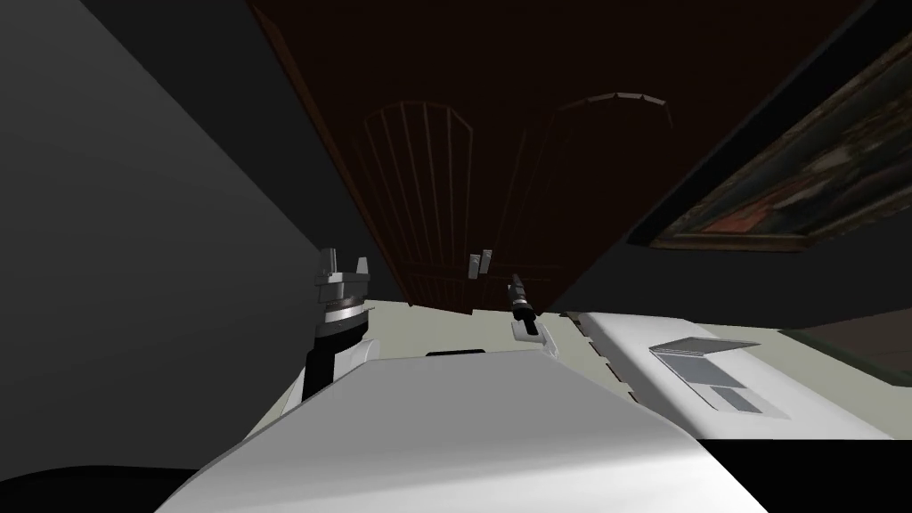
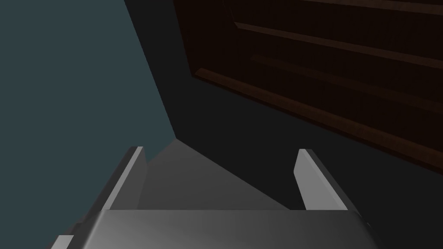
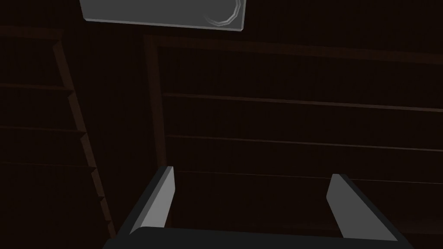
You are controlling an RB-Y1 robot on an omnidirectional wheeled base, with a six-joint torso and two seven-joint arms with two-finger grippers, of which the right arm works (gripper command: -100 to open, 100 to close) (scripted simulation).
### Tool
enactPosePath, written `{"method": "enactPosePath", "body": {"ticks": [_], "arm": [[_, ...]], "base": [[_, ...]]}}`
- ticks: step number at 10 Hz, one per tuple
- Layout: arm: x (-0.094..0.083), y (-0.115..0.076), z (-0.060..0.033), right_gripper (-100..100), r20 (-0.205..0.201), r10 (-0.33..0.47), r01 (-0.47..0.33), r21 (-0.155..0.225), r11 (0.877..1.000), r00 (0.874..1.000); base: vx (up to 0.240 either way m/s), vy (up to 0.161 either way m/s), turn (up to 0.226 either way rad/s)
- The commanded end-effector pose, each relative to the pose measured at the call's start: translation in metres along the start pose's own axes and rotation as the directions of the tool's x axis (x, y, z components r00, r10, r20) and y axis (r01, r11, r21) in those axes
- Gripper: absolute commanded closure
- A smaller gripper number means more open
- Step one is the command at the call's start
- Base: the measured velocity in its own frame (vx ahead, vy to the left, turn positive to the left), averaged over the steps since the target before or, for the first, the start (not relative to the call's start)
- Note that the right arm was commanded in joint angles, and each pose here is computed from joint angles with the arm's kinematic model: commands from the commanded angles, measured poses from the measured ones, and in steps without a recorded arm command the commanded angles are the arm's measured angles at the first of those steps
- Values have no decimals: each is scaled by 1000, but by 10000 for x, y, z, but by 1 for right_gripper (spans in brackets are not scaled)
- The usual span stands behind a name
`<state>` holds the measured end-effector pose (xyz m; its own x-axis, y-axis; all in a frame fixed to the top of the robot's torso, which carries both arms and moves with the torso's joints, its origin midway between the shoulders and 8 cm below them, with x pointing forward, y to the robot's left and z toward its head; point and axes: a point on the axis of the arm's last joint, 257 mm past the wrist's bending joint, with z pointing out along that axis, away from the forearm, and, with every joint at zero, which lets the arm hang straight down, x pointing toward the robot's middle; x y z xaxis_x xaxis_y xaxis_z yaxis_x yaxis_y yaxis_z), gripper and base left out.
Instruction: Pull the door open
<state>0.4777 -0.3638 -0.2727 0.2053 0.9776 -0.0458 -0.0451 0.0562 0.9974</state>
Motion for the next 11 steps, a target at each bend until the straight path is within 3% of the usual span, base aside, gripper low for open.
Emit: {"method": "enactPosePath", "body": {"ticks": [1, 5, 6, 7, 8, 9, 11], "arm": [[83, -124, 24, -100, -2, 15, -15, 28, 999, 1000], [323, -226, 98, -100, -21, 47, -46, 56, 997, 999], [277, -208, 88, -100, -16, 41, -40, 53, 998, 999], [-26, -326, 10, -100, 20, 16, -18, 78, 997, 1000], [-26, -326, 10, -100, 20, 16, -18, 78, 997, 1000], [-304, -402, -57, -100, 52, -7, 2, 97, 995, 999], [-593, -460, -125, -100, 84, -29, 20, 114, 993, 996]], "base": [[184, 12, 134], [146, 26, 121], [82, 14, 25], [-97, -50, -166], [-139, -73, -92], [-140, -52, -92], [-91, -12, -64]]}}
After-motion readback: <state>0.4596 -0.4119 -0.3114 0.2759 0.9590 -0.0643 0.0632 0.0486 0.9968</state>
